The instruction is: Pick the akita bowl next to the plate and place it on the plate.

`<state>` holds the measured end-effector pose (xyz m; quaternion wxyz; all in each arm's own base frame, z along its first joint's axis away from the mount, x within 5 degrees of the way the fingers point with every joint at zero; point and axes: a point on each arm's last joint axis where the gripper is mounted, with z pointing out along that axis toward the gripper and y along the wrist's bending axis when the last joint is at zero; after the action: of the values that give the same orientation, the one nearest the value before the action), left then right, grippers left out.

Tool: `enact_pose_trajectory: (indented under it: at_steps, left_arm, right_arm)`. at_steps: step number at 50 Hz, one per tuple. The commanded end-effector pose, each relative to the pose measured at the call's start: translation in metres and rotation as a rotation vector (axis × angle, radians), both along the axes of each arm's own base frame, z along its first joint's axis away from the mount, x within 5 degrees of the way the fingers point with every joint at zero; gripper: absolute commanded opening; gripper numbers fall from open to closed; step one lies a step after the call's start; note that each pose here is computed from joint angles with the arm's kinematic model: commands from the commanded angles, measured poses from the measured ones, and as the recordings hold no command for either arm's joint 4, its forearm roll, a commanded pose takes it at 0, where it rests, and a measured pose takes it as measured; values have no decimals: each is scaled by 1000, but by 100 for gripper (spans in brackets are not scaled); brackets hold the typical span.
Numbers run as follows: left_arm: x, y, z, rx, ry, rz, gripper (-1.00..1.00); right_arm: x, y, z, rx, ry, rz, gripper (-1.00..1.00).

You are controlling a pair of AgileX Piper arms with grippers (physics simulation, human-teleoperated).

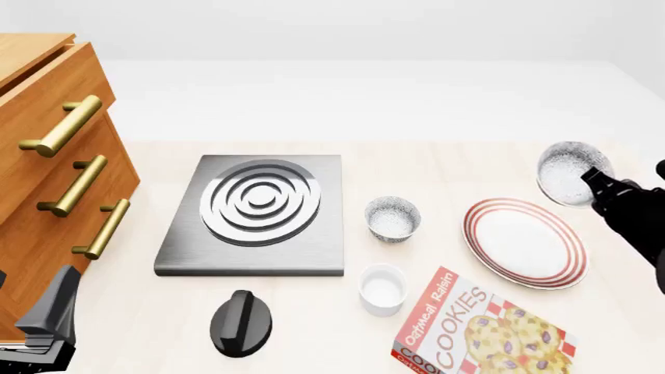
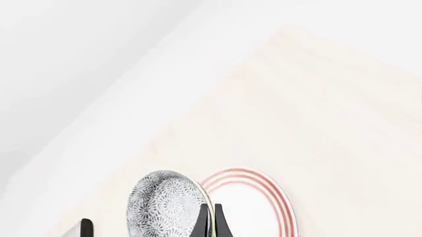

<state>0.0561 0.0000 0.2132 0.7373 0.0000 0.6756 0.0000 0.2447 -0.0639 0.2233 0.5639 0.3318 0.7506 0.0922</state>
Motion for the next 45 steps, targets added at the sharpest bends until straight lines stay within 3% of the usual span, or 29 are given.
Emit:
enact_pose_trajectory:
  at_steps: [1, 45]
  left_arm:
    - [0, 0, 0, 0, 0, 0, 100]
    - [0, 0, 0, 0, 0, 0, 100]
  right_arm:
    - [-7, 2, -10, 9, 3, -2, -100]
    - [-13, 13, -38, 5, 67, 41, -100]
